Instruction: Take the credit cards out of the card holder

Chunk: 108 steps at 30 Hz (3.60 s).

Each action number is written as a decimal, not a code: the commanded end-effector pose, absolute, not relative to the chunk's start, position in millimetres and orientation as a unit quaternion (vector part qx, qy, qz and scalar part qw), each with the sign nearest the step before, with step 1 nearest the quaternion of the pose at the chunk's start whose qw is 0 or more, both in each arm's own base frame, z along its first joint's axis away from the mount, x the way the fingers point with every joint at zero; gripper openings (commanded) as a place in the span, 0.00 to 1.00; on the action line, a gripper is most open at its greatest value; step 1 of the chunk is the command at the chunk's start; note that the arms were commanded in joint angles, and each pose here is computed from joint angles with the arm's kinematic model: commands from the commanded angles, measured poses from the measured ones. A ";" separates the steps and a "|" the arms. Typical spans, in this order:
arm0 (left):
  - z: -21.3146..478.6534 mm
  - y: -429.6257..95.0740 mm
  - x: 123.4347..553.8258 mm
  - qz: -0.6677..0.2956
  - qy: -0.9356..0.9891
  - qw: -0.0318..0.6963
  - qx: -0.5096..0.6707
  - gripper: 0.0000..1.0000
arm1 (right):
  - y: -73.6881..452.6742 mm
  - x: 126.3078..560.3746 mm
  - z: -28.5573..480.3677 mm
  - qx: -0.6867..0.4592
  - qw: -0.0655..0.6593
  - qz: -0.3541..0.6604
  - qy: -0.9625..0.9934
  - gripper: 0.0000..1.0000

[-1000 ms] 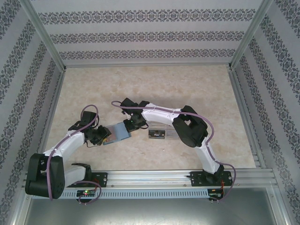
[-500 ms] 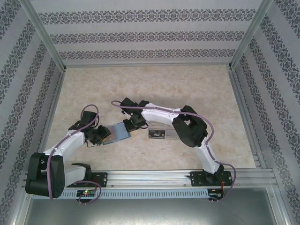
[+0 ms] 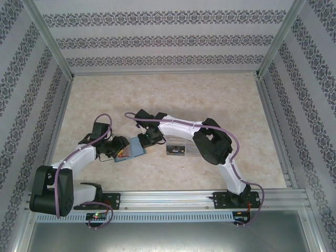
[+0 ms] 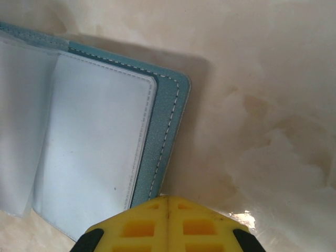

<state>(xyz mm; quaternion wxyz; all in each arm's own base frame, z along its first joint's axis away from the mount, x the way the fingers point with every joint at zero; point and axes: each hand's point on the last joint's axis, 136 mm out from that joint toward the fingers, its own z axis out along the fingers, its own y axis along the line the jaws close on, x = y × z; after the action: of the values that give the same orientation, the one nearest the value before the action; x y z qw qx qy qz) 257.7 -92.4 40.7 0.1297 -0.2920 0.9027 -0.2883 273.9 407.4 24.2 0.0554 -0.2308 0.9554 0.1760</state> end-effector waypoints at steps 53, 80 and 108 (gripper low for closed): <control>53.4 -93.6 264.0 -0.298 0.905 0.153 -0.261 0.70 | 418.0 270.0 23.5 -0.237 0.042 0.179 0.954 0.00; 88.3 -110.7 279.0 -0.324 0.893 0.199 -0.240 0.47 | 415.3 295.1 89.8 -0.202 0.135 0.226 0.943 0.06; 16.9 -35.6 222.0 -0.141 0.916 0.108 -0.359 0.06 | 494.0 261.7 67.2 -0.200 0.011 0.364 0.910 0.15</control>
<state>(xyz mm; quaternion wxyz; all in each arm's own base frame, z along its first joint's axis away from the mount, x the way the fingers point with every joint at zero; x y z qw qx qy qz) 232.7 -39.9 25.8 0.1268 -0.3565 0.9124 -0.1562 265.7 484.9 67.9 0.0278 -0.2044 0.9137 0.3501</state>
